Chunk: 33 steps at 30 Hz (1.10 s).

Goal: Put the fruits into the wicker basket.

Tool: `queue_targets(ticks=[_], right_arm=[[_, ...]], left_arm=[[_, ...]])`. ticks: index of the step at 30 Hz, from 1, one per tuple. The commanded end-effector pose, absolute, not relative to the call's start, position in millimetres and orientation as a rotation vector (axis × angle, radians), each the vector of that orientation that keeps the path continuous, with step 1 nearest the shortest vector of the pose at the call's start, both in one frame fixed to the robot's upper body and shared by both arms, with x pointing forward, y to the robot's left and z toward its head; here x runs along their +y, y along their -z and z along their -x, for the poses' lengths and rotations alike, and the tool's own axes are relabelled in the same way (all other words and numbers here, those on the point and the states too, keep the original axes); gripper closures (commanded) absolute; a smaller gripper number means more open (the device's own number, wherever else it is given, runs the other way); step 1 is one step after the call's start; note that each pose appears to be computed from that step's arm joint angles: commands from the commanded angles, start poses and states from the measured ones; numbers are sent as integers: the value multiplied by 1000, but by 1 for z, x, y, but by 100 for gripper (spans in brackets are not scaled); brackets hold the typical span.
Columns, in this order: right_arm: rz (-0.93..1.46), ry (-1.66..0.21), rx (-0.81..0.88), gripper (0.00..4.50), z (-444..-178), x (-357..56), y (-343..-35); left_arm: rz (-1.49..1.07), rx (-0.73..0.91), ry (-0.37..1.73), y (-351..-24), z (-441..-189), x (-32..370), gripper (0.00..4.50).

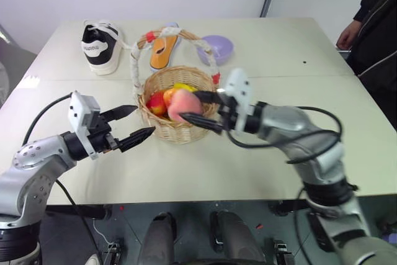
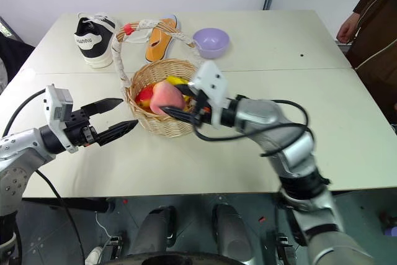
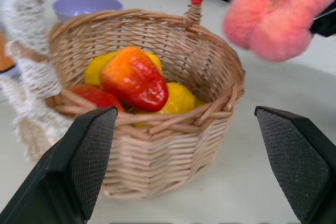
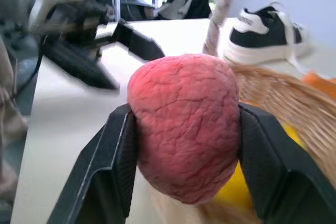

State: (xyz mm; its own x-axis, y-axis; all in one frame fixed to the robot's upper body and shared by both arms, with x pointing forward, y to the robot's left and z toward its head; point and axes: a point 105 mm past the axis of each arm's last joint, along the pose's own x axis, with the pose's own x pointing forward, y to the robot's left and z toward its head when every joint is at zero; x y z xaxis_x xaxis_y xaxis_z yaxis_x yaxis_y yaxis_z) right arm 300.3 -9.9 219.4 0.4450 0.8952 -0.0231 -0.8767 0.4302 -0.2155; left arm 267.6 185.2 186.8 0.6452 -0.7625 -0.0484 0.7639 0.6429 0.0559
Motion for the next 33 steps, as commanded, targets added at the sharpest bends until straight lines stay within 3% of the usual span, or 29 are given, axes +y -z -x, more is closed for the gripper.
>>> queue_targets(ticks=[1,6,11,16,23,27,31,33], right_arm=[[257,-1000,-105,213,-319,-10,-221],[325,-984,-150,2,-323,-16,-227],[296,-1107,-270,2,-293,-36,-251],[206,-1128,-232,2,-277,-67,-251],[112,-798,-174,2,-341,-87,-245],[50,-796,-168,2,-360,-73,-239],[30,-800,-173,125,-364,-69,-236],[7,-799,-191,232,-364,-70,-239]], left_arm=[[-90,-30,871,-197,-263,180,0],[-82,-37,870,-197,-260,176,0],[-74,-52,878,-199,-260,171,0],[-66,-64,908,-202,-261,167,0],[-61,-70,945,-204,-267,159,0],[-66,-77,955,-206,-268,156,0],[-69,-89,960,-208,-268,153,0],[-67,-91,961,-208,-267,151,0]])
